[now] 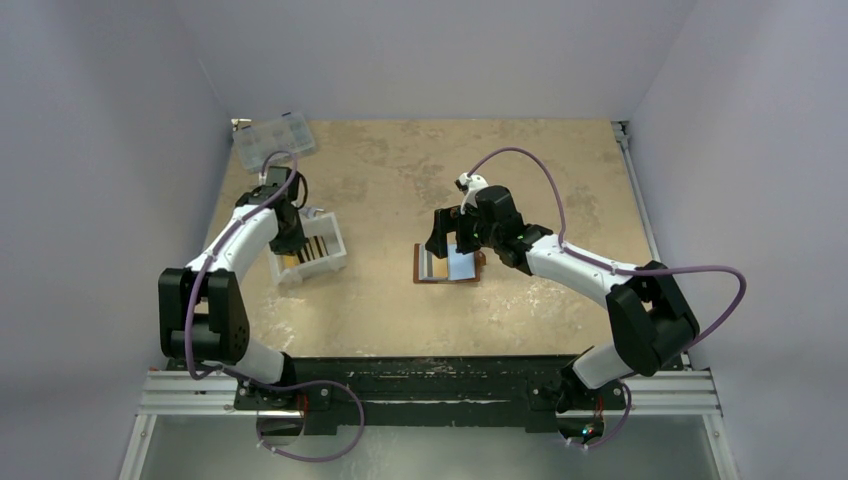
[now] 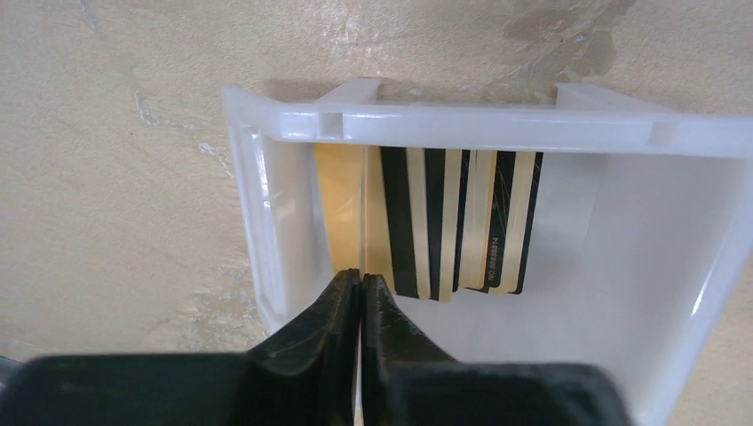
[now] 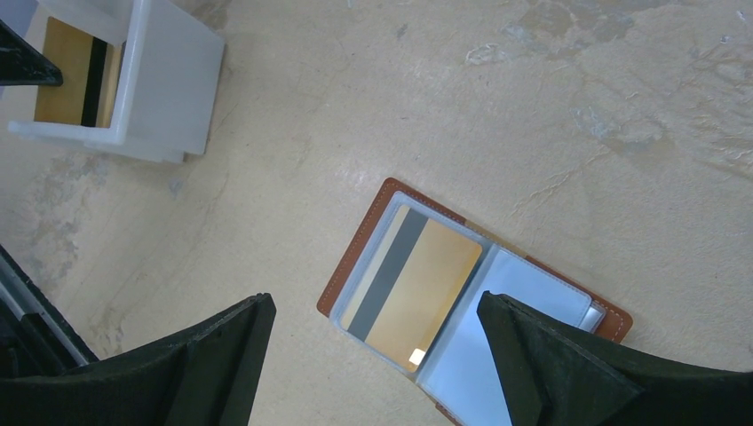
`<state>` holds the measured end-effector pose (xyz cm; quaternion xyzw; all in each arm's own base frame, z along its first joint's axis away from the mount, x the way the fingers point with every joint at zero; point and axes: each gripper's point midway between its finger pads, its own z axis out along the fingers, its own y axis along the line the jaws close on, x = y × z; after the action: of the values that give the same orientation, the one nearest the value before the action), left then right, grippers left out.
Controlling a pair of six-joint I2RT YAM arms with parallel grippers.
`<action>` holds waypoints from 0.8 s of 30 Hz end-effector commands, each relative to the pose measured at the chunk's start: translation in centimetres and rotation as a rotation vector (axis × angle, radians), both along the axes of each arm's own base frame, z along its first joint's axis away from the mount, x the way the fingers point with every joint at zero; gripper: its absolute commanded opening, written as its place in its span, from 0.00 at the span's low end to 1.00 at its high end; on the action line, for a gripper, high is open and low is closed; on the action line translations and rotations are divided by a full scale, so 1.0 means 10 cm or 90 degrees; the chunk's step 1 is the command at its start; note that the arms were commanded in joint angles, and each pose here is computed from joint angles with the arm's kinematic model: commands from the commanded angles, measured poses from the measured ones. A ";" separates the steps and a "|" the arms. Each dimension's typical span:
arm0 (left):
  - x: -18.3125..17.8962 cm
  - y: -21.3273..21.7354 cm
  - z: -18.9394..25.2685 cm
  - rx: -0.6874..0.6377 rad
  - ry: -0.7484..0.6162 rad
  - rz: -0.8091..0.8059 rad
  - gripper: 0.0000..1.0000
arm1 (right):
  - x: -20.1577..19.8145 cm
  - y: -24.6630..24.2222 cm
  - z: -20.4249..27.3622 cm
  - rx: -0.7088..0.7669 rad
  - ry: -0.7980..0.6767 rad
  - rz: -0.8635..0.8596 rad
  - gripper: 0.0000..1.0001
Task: Put the credit cards into the card holder
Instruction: Pick up the credit card from the storage box.
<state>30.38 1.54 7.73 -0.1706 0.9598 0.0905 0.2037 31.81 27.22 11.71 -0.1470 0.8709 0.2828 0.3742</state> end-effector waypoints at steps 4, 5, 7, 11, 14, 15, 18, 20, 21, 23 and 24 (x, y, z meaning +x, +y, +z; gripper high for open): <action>0.07 0.01 0.36 0.006 -0.044 -0.026 0.00 | 0.05 0.08 0.08 0.018 -0.010 0.018 0.99; 0.07 0.01 0.37 0.006 -0.046 -0.028 0.00 | 0.05 0.09 0.09 0.019 -0.010 0.020 0.99; 0.07 0.01 0.39 0.007 -0.045 -0.032 0.00 | 0.05 0.09 0.08 0.019 -0.009 0.021 0.99; 0.10 -0.05 0.48 -0.012 -0.057 -0.045 0.00 | 0.04 0.10 0.07 0.019 -0.006 0.024 0.99; 0.14 -0.11 0.67 -0.035 -0.071 -0.058 0.00 | 0.05 0.10 0.08 0.018 -0.007 0.025 0.99; 0.17 -0.14 0.78 -0.044 -0.084 -0.064 0.00 | 0.05 0.10 0.09 0.017 -0.006 0.025 0.99; 0.29 -0.28 1.20 -0.085 -0.150 -0.094 0.00 | 0.06 0.11 0.13 0.018 -0.007 0.027 0.99; 0.39 -0.52 1.50 -0.156 -0.214 -0.151 0.00 | 0.06 0.12 0.19 0.022 -0.009 0.028 0.99; 0.45 -0.76 1.69 -0.224 -0.263 -0.205 0.00 | 0.05 0.13 0.23 0.026 -0.007 0.029 0.99; 0.44 -1.15 1.91 -0.345 -0.329 -0.297 0.00 | 0.00 0.17 0.32 0.044 -0.007 0.046 0.99; 0.48 -1.35 2.06 -0.409 -0.385 -0.346 0.00 | -0.04 0.20 0.36 0.056 -0.005 0.062 0.99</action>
<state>34.69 -4.19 20.80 -0.1015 0.9322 -0.0915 0.3351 31.61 27.90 11.42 -0.1552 0.8739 0.2934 0.3551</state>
